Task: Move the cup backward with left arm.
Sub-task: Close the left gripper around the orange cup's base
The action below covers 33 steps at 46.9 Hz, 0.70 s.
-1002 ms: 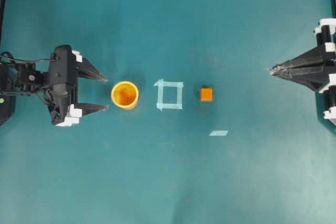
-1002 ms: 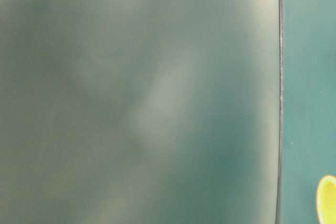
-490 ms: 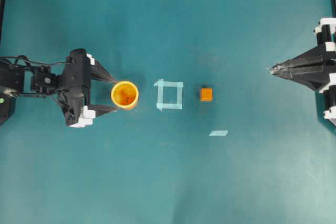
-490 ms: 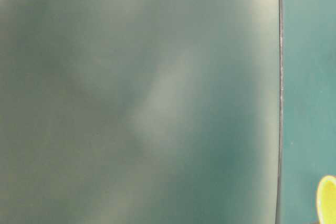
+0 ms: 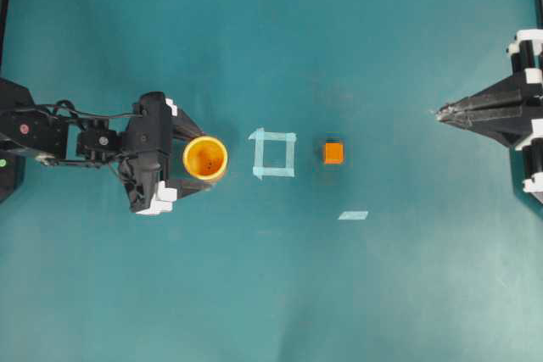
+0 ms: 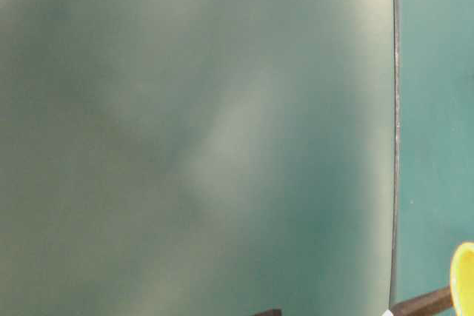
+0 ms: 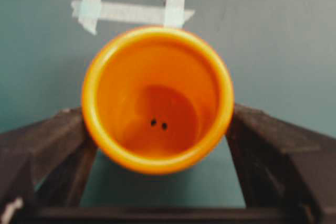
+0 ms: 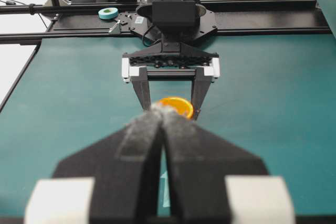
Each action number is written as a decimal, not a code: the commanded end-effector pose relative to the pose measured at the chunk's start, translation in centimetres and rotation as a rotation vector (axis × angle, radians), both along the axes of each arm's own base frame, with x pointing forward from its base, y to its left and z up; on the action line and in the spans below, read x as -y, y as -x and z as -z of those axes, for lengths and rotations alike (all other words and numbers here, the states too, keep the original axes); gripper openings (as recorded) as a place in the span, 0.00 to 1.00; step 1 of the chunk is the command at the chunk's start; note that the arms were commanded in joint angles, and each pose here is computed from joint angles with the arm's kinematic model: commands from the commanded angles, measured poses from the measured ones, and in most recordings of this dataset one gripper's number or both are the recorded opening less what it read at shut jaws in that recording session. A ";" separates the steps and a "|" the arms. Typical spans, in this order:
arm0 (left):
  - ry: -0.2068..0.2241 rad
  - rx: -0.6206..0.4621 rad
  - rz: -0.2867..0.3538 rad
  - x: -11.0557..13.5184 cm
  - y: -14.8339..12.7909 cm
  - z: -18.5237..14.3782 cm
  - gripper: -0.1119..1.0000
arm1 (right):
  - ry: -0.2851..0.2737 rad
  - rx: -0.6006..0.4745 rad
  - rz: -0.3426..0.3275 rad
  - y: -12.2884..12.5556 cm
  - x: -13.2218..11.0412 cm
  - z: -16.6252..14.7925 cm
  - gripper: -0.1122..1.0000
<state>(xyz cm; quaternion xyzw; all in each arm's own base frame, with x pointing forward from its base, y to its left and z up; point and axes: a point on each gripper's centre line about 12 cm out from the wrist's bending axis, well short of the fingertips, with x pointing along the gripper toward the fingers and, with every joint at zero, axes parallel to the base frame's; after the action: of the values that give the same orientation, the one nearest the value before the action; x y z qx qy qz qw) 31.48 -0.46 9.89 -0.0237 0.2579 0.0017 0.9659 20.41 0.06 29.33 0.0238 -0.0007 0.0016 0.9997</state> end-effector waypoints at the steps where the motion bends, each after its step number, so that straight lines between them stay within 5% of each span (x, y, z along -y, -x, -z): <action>1: 0.000 0.037 0.001 0.1 -0.7 -0.8 0.84 | -0.006 0.037 0.000 -0.3 0.0 -1.5 0.10; 12: 0.001 0.040 -0.001 0.0 -0.7 -0.8 0.81 | -0.006 0.035 0.000 -0.3 0.0 -1.5 0.10; 21: 0.000 0.072 0.003 0.1 -0.9 -1.2 0.68 | -0.006 0.037 -0.001 -0.3 0.0 -1.5 0.10; 33: 0.000 0.101 0.002 0.1 -1.2 -1.6 0.68 | -0.006 0.034 0.000 -0.3 0.0 -1.4 0.10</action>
<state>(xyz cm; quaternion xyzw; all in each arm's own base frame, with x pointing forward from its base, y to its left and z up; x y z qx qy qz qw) 32.13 -0.47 10.60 -0.0240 0.2274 0.0011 0.9735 20.43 0.06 29.52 0.0253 -0.0030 0.0015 0.9997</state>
